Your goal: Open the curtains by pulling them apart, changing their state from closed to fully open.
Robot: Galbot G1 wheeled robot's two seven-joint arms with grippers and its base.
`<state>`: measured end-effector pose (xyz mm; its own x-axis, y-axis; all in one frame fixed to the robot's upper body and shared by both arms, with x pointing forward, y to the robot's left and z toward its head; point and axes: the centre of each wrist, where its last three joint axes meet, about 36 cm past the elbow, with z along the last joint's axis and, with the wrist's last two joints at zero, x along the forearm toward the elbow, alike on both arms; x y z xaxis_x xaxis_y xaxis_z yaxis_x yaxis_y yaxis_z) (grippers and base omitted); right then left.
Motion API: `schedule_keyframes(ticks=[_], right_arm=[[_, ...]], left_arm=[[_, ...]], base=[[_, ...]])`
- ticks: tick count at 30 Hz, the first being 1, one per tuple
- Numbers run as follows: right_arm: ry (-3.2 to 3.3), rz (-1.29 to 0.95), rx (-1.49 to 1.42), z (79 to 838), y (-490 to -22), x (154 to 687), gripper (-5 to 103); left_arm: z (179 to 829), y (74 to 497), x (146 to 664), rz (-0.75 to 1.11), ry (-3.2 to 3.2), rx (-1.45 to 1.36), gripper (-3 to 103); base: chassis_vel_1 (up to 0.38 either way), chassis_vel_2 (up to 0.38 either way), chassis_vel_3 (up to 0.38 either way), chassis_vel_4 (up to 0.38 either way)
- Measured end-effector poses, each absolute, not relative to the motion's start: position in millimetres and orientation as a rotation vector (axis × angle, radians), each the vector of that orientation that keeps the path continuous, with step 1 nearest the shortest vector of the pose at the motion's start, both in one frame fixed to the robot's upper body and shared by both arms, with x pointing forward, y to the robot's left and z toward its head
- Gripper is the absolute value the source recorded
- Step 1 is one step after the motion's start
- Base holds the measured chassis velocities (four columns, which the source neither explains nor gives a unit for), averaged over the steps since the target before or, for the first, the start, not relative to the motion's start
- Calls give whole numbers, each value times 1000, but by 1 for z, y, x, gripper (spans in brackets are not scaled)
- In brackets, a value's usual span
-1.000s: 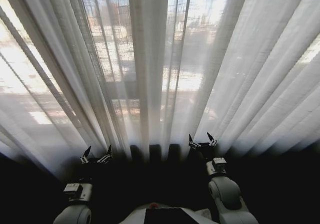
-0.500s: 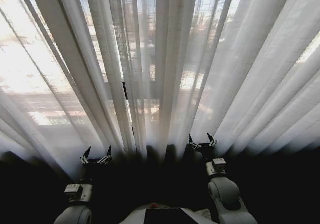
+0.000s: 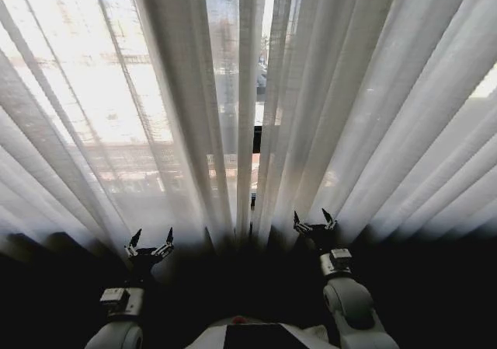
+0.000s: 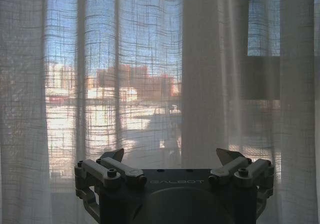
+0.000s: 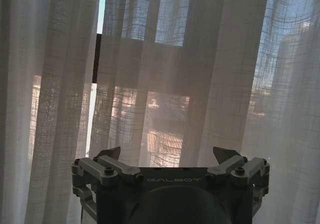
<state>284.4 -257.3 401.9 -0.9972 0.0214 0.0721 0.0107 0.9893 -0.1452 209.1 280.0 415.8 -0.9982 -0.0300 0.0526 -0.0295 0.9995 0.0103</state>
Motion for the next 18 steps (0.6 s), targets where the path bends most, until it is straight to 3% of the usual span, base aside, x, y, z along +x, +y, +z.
schedule_keyframes(ticks=[8,18], right_arm=[[-3039,176,-20,394,-261,298,100],[-3014,116,-39,391,-271,347,100]], left_arm=[[418,278,208,-23,-3093,48,100],[420,276,206,-21,-3101,49,100]], base=[[173,174,-185,-176],[-32,-19,24,13]])
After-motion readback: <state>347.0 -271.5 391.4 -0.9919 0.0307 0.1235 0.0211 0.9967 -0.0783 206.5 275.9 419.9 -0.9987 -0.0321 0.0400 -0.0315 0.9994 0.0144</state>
